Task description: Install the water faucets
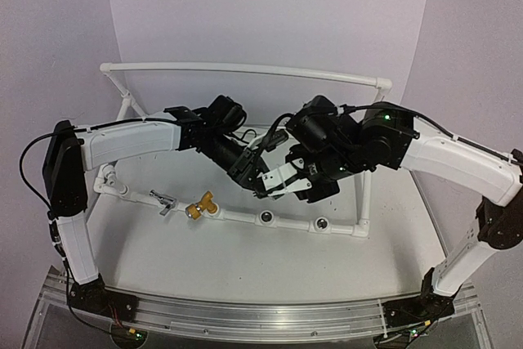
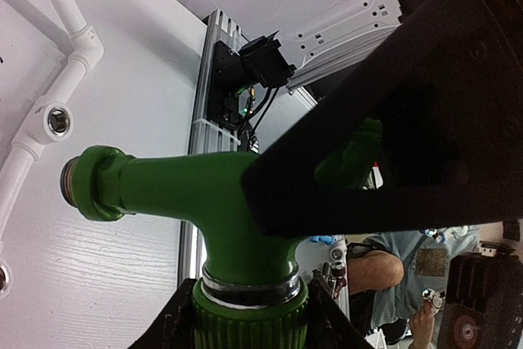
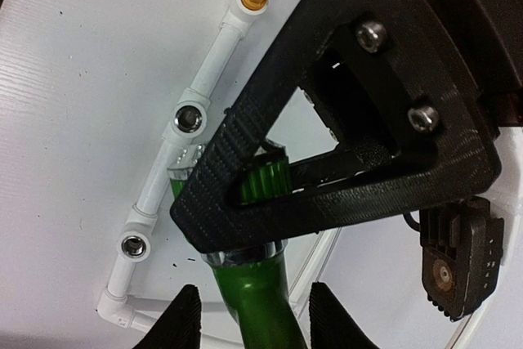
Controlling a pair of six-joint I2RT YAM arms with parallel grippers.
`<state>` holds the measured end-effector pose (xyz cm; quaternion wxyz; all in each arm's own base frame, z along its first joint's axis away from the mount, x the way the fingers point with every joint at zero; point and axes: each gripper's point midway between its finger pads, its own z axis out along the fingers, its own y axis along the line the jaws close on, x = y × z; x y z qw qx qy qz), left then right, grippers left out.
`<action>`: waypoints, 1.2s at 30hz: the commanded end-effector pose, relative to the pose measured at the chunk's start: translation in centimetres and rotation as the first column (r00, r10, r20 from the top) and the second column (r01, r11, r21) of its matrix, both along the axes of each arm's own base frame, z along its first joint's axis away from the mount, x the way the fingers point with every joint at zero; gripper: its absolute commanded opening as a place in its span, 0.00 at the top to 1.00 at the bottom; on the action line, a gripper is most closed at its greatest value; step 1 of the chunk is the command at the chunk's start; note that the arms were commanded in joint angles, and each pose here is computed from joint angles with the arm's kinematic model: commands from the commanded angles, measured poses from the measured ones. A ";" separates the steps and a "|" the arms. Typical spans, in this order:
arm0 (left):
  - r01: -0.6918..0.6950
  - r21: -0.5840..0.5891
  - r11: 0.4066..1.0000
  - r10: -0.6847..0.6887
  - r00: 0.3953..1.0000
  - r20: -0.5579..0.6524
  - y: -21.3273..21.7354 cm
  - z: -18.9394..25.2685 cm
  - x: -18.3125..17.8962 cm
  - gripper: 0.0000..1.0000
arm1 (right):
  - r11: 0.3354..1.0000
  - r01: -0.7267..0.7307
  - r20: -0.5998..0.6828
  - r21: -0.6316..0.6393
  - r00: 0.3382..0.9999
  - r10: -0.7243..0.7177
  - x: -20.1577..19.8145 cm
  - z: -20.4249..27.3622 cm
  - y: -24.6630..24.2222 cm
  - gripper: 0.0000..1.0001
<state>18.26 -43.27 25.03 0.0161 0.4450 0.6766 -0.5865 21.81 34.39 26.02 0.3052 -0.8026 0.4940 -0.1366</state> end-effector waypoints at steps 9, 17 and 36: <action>0.022 -0.089 0.996 -0.015 0.996 0.084 1.3 3.2 -1.1 0.67 | 0.999 0.046 0.037 0.027 0.998 -0.047 0.8 1.2 0.2 0.97; -0.129 -0.164 0.978 0.176 0.931 0.321 2.9 5.3 0.6 0.01 | 0.971 0.076 -0.032 0.225 0.997 -0.071 -0.8 5.7 0.0 1.00; 0.111 -0.529 0.841 0.456 0.379 0.805 6.7 10.5 -5.0 0.11 | 0.627 0.049 -0.235 0.778 0.947 0.218 -8.3 21.0 1.1 1.00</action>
